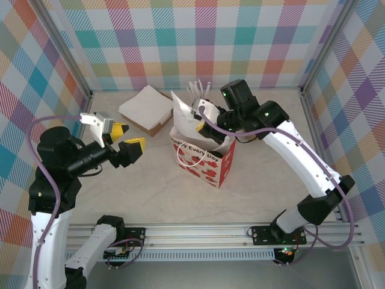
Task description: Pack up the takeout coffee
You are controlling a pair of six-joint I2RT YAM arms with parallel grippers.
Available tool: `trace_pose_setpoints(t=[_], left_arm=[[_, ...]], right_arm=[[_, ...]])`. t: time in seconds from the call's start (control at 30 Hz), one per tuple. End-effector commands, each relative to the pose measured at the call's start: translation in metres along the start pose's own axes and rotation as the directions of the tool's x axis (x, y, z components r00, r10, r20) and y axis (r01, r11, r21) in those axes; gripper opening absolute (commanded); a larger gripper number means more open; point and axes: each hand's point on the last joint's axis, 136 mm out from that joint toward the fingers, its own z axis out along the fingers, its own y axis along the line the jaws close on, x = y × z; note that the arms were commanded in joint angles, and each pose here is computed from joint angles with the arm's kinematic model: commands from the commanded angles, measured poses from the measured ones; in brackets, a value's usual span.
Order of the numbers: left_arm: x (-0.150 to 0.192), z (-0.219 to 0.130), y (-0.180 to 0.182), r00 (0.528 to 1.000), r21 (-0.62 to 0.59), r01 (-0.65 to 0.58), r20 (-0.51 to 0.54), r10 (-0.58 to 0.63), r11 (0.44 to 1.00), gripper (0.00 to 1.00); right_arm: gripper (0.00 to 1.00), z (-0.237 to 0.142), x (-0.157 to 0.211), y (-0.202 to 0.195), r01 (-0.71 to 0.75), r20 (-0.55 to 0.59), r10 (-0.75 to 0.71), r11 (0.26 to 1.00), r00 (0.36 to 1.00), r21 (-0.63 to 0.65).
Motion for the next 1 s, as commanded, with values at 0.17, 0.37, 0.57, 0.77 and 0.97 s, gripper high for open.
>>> trace_pose_setpoints(t=[0.17, 0.37, 0.57, 0.77, 0.97], left_arm=[[-0.002, 0.000, 0.003, 1.000, -0.019, 0.000, 0.011, 0.000, 1.000, 0.88], [0.000, 0.002, 0.003, 1.000, -0.013, 0.005, 0.008, -0.005, 1.000, 0.88], [0.002, 0.003, 0.004, 1.000, -0.016, 0.009, 0.004, -0.009, 1.000, 0.88], [0.002, 0.005, 0.005, 1.000, -0.010, 0.011, 0.000, -0.011, 1.000, 0.88], [0.002, 0.007, 0.006, 1.000, -0.006, 0.018, 0.002, -0.018, 1.000, 0.88]], right_arm=[[0.00, 0.026, 0.036, -0.005, -0.004, -0.127, 0.000, 0.999, 0.992, -0.035], [0.00, 0.047, 0.050, -0.008, -0.042, -0.183, 0.030, 0.997, 0.983, -0.060], [0.00, 0.069, 0.074, -0.002, -0.109, -0.246, 0.081, 0.989, 0.966, -0.101], [0.00, 0.081, 0.099, 0.010, -0.160, -0.315, 0.107, 0.976, 0.943, -0.148], [0.01, 0.089, 0.122, 0.017, -0.208, -0.407, 0.125, 0.964, 0.905, -0.165]])
